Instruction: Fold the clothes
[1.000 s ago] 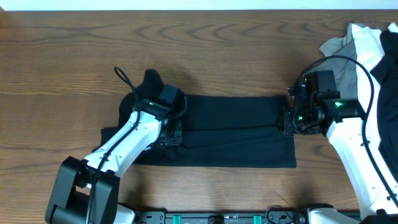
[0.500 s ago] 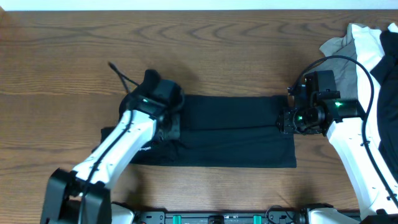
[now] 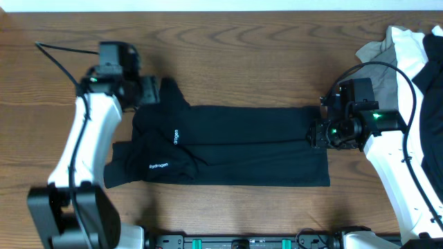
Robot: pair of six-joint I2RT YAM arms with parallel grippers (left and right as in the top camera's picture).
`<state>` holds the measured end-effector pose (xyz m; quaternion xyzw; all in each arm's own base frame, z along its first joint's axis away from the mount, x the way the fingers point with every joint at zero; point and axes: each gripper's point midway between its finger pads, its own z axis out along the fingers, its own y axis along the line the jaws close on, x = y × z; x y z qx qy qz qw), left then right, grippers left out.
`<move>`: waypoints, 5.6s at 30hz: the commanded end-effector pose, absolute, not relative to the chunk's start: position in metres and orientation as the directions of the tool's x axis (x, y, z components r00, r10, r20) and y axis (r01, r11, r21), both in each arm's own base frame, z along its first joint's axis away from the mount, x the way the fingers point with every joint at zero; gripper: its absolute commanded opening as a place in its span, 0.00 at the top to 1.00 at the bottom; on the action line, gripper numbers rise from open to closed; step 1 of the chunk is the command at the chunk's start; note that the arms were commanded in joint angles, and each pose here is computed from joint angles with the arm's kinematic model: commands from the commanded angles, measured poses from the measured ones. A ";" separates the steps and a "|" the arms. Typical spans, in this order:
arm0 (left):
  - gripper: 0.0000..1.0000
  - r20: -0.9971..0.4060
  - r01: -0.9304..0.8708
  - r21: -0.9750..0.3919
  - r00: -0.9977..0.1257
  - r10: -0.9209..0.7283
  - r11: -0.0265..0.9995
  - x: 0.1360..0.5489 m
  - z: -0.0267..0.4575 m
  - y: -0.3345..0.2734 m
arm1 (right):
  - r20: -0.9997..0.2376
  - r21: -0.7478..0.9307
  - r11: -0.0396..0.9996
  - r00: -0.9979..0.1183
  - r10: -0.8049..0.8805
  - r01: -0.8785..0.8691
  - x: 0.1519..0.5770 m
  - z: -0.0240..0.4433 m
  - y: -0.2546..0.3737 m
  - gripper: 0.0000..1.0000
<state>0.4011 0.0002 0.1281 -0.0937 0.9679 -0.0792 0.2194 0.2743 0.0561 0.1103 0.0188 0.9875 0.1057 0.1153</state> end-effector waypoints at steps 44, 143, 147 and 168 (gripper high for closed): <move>0.85 -0.339 0.043 -0.354 -0.937 -0.085 0.934 0.452 0.059 -0.026 | -0.418 0.226 0.974 -0.905 0.082 -0.016 0.353 0.097 0.062 0.55; 0.94 -0.257 0.055 -0.326 -0.966 -0.032 0.944 0.447 0.013 -0.053 | -0.387 0.283 0.950 -0.891 0.236 0.129 0.421 0.008 0.019 0.33; 0.94 -0.257 0.055 -0.326 -0.966 -0.032 0.944 0.447 0.013 -0.053 | -0.395 0.292 0.949 -0.889 0.231 0.117 0.423 0.011 0.016 0.32; 0.94 -0.256 0.055 -0.326 -0.966 -0.032 0.944 0.447 0.012 -0.053 | -0.373 0.286 0.955 -0.909 0.187 0.080 0.420 0.002 0.029 0.37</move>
